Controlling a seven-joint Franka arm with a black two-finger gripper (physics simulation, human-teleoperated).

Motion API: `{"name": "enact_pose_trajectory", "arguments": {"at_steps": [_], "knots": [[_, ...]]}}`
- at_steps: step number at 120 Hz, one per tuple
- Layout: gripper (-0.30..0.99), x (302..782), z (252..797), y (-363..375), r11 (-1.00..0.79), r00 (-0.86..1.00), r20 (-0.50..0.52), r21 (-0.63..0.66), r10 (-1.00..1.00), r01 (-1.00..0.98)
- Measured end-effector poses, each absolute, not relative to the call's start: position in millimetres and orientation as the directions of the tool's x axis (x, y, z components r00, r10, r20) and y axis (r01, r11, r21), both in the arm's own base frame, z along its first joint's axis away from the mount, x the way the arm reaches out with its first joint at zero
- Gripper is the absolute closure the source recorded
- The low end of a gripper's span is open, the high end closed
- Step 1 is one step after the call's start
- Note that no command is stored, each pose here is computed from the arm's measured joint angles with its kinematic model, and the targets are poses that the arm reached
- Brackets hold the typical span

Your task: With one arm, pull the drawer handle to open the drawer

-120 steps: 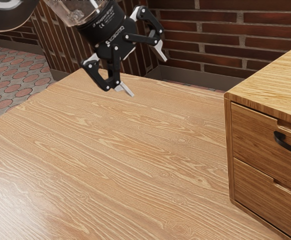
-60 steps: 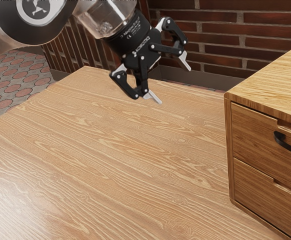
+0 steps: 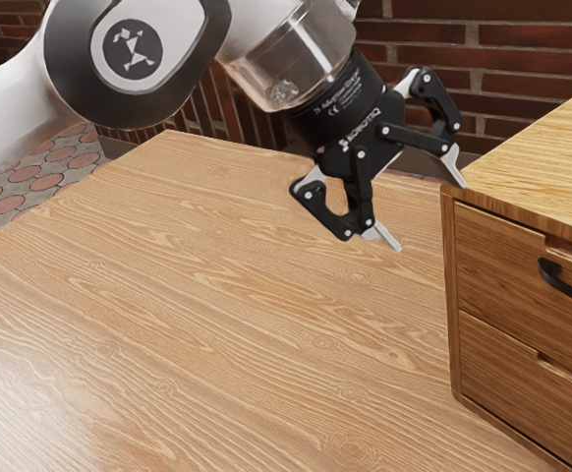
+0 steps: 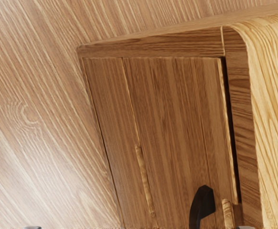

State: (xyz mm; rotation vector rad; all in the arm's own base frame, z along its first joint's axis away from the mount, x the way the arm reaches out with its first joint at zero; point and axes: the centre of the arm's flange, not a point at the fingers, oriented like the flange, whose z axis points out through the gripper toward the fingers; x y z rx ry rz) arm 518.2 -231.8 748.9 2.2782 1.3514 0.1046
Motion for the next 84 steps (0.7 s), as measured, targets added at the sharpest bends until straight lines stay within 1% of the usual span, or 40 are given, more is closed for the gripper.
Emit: {"name": "enact_pose_trajectory", "arguments": {"at_steps": [20, 46, 64, 84], "knots": [[0.23, 530.8, 731.1, -251.4, -0.401, 0.522, -0.185, 0.448, 0.833, 0.799], [0.29, 540.6, 724.5, -260.6, -0.387, 0.524, -0.186, 0.482, 0.831, 0.786], [0.31, 538.7, 725.5, -265.4, -0.384, 0.527, -0.182, 0.498, 0.83, 0.778], [0.32, 529.7, 721.4, -292.2, -0.413, 0.56, -0.181, 0.502, 0.809, 0.76]]}}
